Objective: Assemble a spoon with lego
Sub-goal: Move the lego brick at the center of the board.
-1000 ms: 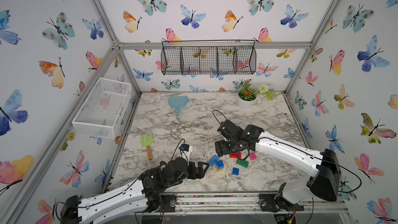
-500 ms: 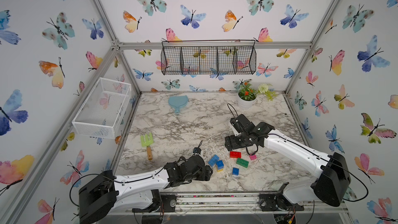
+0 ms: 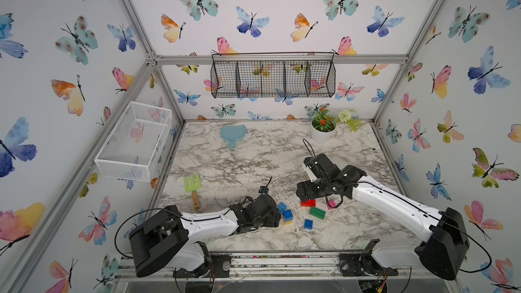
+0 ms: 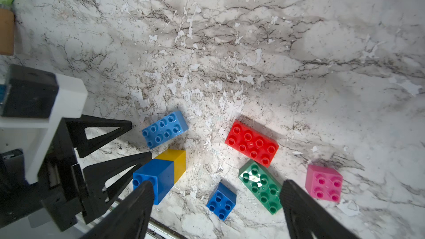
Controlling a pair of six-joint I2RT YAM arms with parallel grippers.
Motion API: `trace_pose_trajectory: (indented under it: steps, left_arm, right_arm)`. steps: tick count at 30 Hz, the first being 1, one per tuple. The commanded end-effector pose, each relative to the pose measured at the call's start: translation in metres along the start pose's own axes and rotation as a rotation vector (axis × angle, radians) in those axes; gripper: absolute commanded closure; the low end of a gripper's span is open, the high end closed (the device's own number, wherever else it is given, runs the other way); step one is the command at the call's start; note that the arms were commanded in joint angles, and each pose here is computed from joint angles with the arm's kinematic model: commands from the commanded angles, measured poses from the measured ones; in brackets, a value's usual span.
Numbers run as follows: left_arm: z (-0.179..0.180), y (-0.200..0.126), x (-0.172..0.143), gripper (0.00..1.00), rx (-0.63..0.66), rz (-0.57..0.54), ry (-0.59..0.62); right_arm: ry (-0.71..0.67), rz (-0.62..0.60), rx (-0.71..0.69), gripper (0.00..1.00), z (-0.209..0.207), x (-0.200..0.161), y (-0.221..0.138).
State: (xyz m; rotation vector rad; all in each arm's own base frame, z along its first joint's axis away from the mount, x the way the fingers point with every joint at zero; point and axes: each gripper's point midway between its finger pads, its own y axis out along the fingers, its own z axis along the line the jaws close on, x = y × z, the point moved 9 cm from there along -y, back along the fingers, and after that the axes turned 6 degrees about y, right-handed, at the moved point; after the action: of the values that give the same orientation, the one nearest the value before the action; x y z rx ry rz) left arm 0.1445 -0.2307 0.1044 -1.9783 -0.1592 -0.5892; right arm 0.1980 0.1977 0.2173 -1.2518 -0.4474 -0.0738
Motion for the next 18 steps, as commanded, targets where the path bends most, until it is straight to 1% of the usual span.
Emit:
trace_pose_trajectory:
  steps: [1,10,18]
  left_arm:
    - [0.008,0.010,-0.001,0.28,0.029,0.037,0.023]
    - [0.020,0.024,0.001,0.34,0.090,0.069,0.030]
    - [0.045,0.023,-0.004,0.47,0.183,0.108,0.021]
  right_arm:
    - [0.002,-0.007,0.015,0.11,-0.003,-0.003,0.001]
    - [0.001,0.008,0.022,0.12,-0.003,-0.004,0.010]
    - [-0.009,0.000,0.025,0.12,-0.003,-0.003,0.008]
